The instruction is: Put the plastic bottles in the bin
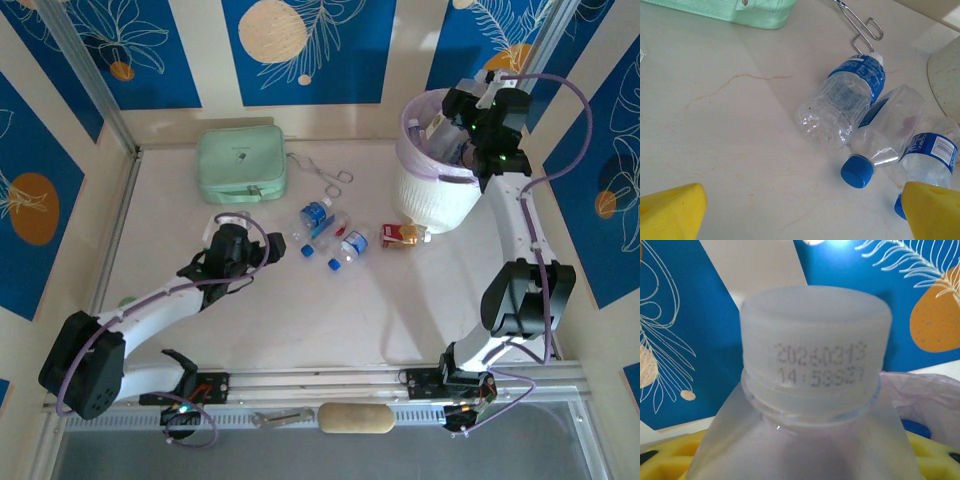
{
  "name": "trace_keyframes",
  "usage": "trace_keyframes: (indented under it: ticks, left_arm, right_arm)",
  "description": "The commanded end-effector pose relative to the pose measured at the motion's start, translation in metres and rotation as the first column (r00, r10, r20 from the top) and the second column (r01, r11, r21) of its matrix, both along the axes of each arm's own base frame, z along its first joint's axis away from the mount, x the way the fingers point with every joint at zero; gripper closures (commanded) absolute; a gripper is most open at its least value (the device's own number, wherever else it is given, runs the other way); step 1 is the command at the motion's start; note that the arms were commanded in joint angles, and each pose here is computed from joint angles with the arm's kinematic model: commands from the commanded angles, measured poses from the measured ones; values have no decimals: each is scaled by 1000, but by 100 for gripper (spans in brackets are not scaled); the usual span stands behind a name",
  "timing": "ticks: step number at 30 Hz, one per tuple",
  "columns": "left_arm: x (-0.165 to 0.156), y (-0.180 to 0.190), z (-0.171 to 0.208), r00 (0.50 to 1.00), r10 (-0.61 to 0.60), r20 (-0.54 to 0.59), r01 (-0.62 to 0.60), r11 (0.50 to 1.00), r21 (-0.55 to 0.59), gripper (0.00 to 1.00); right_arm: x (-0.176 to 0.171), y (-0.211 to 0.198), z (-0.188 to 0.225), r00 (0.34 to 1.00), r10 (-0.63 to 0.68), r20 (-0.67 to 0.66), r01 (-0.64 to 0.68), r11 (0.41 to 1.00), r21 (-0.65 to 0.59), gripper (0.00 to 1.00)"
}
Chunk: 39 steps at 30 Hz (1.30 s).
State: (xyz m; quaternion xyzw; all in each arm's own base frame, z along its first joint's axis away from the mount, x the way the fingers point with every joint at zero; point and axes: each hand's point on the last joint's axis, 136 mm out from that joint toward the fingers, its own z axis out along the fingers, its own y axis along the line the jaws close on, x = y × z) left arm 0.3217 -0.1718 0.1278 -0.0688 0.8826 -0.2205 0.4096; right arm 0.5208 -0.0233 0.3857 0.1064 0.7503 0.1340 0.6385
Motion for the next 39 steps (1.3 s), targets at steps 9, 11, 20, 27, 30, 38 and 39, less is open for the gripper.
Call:
trace_keyframes:
  ticks: [9,11,20,27,30,38,39]
  left_arm:
    - [-3,8,-1,1000,4,-2,-4,1000,8,1]
    - [-3,7,0,1000,2,-2,-2,1000,5,1]
    - [-1,9,2,1000,5,4,-5,1000,6,1]
    - [2,15,7,1000,16,15,-16,999,39,1]
    - [6,28,13,999,38,25,-40,996,83,1]
    - [23,82,28,990,132,42,-138,970,201,1]
    - [24,89,28,989,145,40,-150,966,213,1]
  right_arm:
    - [12,7,-13,994,50,-102,-42,996,77,38]
    - [11,3,-12,994,30,-105,-22,997,78,32]
    - [-4,-21,15,996,-60,-61,63,997,52,1]
    - [-26,-24,46,997,-78,13,77,997,13,1]
    - [-39,-11,58,998,-38,48,38,999,9,1]
    - [-82,56,34,989,145,36,-146,989,25,1]
    - [-87,67,27,985,173,31,-173,985,26,1]
